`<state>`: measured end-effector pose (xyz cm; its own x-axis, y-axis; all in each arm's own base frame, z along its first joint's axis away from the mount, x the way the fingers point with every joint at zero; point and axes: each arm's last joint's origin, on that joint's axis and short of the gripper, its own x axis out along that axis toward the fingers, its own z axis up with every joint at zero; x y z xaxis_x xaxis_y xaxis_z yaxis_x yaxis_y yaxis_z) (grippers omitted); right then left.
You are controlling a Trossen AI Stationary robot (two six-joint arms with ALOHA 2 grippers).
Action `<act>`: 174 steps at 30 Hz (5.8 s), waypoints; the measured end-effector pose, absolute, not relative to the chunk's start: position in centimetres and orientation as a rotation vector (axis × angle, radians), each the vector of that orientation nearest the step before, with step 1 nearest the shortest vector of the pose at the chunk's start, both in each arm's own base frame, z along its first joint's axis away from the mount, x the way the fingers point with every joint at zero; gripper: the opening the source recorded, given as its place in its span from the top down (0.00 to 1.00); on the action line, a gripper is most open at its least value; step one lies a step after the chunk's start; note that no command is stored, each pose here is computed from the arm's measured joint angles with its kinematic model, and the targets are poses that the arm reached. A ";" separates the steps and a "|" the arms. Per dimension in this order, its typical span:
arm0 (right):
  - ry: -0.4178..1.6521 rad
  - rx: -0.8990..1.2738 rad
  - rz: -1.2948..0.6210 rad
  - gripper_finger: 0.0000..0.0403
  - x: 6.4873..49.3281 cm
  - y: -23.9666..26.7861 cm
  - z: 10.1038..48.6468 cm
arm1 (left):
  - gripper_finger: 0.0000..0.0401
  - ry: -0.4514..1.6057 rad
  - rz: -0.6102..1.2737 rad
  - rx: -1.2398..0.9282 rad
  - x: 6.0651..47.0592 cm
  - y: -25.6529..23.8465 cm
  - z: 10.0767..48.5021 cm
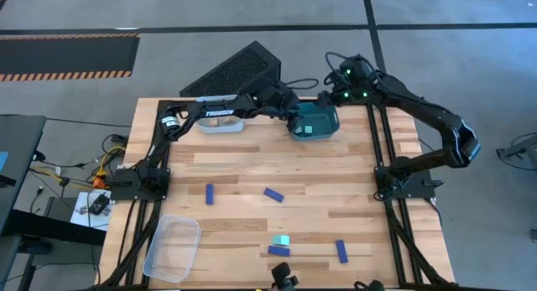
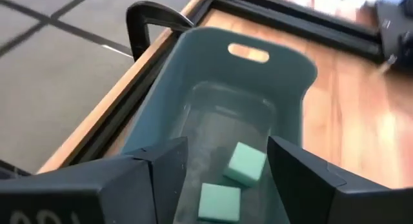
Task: Sort & place blocks by color
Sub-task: Put the blue block into the blue bin
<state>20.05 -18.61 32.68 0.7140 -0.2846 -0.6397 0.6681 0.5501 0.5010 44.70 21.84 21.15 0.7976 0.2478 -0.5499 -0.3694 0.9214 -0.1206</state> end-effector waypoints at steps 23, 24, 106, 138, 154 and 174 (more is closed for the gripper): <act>0.606 0.828 -0.368 0.45 18.3 -6.2 24.9 | 0.55 0.483 0.351 -0.301 37.1 10.7 27.5; 0.614 0.809 -0.332 0.45 18.6 -5.5 24.7 | 0.55 0.477 0.341 -0.306 36.7 9.7 27.3; 0.883 0.081 -0.040 0.52 33.9 20.2 12.5 | 0.55 0.661 0.062 -0.303 27.0 -12.5 27.8; 0.860 0.192 0.004 0.72 36.7 16.7 13.0 | 0.55 0.677 0.005 -0.192 26.8 -12.7 27.7; 0.819 -0.189 -0.190 0.70 35.9 15.5 22.6 | 0.55 0.647 0.217 -0.439 28.5 -8.4 27.7; 0.676 -0.596 -0.499 0.68 36.3 10.0 27.8 | 0.18 0.479 0.104 -0.703 31.0 -0.1 29.6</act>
<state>36.33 10.01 27.76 0.6768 -0.6000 -0.4267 0.2310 0.7234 -0.6507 31.02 -0.13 29.56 0.8871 -0.0669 -0.4567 -0.2497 0.7625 -0.5968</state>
